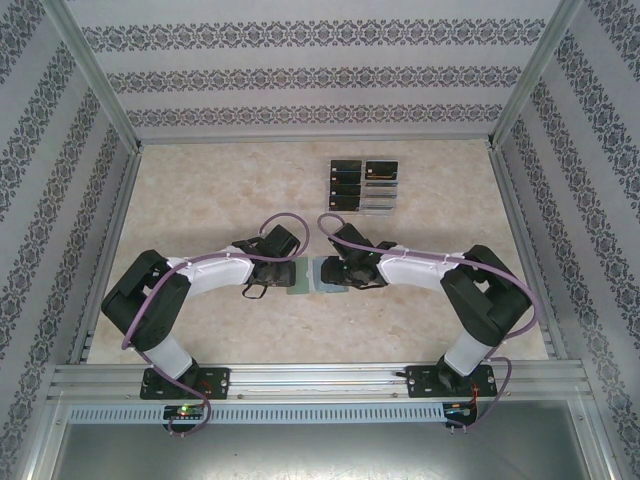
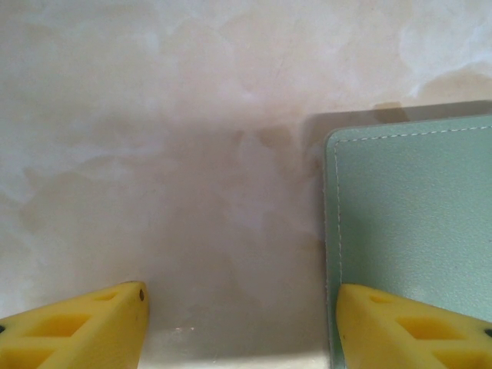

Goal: Put the credit cards into the card holder

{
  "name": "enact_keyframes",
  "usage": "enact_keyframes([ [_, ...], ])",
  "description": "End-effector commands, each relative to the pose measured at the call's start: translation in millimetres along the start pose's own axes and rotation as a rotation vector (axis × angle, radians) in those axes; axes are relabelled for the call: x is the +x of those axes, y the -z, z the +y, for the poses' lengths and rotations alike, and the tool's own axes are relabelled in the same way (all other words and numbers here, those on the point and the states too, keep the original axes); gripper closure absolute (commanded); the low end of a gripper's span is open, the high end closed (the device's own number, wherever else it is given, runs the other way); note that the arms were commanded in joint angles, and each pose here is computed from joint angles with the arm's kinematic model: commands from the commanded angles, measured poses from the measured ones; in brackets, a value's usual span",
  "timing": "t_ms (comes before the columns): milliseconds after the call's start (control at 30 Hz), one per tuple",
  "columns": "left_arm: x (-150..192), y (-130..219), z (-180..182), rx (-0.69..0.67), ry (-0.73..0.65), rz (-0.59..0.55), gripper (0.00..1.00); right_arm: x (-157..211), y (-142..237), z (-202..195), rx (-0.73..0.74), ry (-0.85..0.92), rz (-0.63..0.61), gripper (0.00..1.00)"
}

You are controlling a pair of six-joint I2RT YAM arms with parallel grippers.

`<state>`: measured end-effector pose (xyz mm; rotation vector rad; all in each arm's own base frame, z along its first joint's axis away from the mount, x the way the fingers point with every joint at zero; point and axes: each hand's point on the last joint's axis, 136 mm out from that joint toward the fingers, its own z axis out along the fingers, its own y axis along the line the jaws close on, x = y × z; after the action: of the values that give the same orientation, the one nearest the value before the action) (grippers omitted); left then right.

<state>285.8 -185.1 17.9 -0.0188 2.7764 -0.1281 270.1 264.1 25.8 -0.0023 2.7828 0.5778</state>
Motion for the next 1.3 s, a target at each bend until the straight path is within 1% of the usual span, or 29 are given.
enact_keyframes([
  [0, 1, -2, -16, 0.068, 0.01, -0.003, 0.34, 5, -13, 8, -0.038, -0.002, 0.038, 0.55],
  [233, 3, -2, -15, 0.071, 0.015, 0.002, 0.35, 2, -17, 31, -0.129, -0.009, 0.039, 0.56],
  [467, 2, -1, -17, 0.075, 0.019, 0.0, 0.35, -2, -3, 43, -0.183, -0.02, 0.016, 0.56],
  [833, -1, 6, -14, 0.071, 0.025, -0.021, 0.35, -6, 13, 47, -0.206, -0.029, -0.017, 0.56],
  [1100, -1, 13, -11, 0.072, 0.036, -0.036, 0.34, -7, 12, 55, -0.22, -0.027, -0.011, 0.55],
  [1167, -2, 15, -8, 0.064, 0.037, -0.044, 0.34, -8, 12, 59, -0.226, -0.025, -0.011, 0.55],
  [1267, -4, 21, 6, 0.035, 0.06, -0.064, 0.34, -8, 14, 68, -0.239, -0.014, -0.01, 0.55],
])
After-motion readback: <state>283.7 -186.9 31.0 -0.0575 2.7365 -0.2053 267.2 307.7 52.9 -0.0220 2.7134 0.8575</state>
